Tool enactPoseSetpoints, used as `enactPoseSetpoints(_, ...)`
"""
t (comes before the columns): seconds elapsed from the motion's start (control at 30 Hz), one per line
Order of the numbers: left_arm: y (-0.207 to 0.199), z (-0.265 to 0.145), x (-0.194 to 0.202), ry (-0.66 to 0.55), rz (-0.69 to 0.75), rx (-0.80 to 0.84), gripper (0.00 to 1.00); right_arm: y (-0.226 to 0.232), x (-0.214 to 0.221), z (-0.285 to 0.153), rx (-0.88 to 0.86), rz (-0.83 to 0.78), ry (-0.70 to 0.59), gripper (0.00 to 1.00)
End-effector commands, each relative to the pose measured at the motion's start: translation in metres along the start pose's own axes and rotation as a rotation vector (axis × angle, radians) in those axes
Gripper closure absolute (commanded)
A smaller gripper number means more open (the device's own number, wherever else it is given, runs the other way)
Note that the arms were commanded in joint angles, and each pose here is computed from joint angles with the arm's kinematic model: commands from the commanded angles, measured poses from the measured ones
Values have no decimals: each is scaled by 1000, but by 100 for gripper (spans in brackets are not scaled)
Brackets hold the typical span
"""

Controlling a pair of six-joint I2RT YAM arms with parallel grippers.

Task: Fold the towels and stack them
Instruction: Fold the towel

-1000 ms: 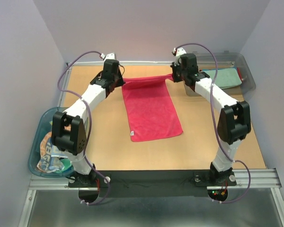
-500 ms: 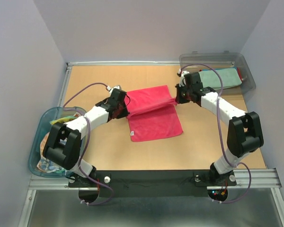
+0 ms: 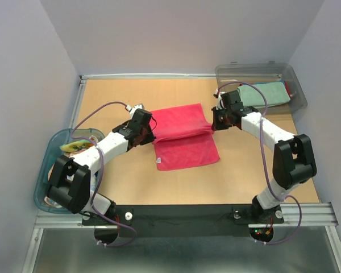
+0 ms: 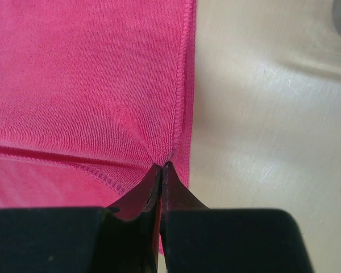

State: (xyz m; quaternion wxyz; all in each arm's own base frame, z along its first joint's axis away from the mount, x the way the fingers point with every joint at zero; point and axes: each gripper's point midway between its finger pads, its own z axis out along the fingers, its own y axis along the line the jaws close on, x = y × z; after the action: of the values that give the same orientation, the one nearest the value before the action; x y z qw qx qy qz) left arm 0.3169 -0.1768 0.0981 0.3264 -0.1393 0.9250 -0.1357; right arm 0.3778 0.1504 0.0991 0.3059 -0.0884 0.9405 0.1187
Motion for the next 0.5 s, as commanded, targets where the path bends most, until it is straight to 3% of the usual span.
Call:
enactPoseSetpoints(0.0,-2,-17,-17,-51,-11,-15,100,-10,-31,-25,53,7,-88,99)
enactPoseSetpoints(0.23,-3,-18,3,-25,-10,-10,100,-14,-17,-32,74,12,-65,99)
enactPoseSetpoints(0.47,12,-8,44,40,-10,-35,100,-15,39,-15,51,70,70,100)
